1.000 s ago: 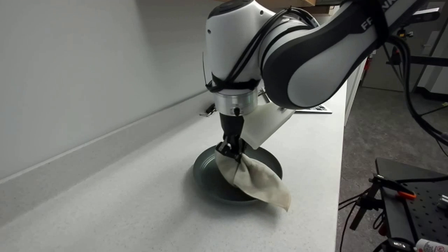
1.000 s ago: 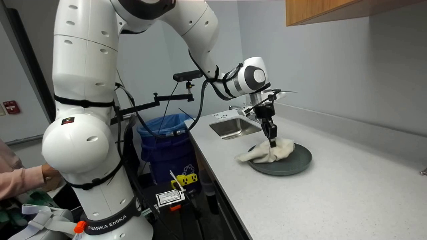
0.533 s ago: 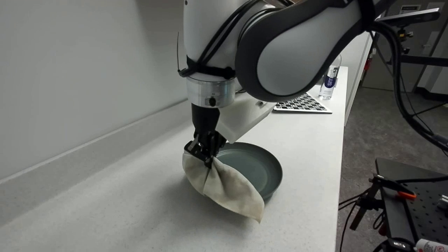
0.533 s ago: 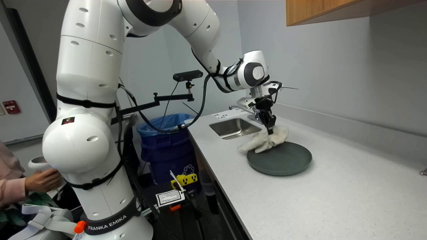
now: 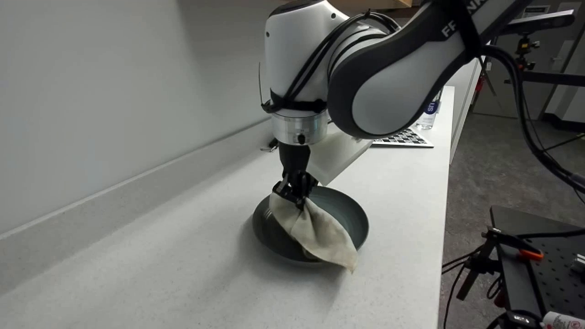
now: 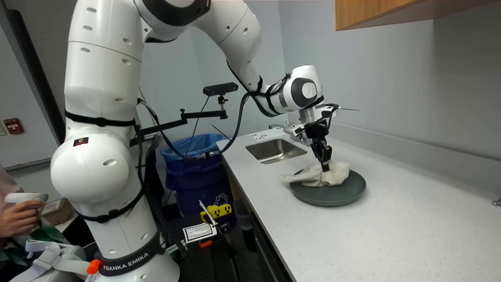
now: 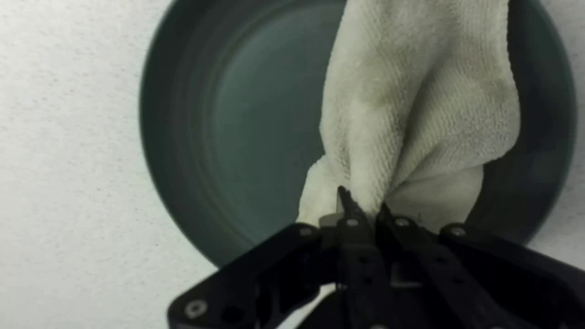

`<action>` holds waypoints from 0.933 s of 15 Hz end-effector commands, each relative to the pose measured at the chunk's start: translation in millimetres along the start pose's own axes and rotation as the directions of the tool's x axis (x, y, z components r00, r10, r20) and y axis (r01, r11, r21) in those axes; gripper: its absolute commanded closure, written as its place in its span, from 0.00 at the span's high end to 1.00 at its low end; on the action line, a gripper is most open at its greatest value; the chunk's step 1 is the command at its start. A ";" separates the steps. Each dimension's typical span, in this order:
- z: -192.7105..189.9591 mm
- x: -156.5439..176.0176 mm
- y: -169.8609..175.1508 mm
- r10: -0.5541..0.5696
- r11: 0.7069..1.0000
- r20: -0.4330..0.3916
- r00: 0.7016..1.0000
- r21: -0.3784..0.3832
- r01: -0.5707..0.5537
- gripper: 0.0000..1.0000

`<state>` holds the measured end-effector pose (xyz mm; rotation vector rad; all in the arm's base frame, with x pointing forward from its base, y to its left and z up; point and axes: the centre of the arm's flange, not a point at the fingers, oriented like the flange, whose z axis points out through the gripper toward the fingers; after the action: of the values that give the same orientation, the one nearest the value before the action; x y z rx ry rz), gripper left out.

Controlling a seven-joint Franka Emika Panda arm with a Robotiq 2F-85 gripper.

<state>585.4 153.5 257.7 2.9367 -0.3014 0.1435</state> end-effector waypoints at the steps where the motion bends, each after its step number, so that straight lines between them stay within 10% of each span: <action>1: -18.9 -18.8 22.6 0.054 0.988 -0.044 0.998 -0.142 -0.059 0.02; 7: -30.7 -27.4 37.8 0.118 0.933 -0.081 0.990 -0.333 -0.138 0.02; 14: -28.3 -38.1 6.8 0.034 0.999 0.000 0.999 0.020 -0.034 0.02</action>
<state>553.0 158.8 277.6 2.8061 -0.4177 0.1564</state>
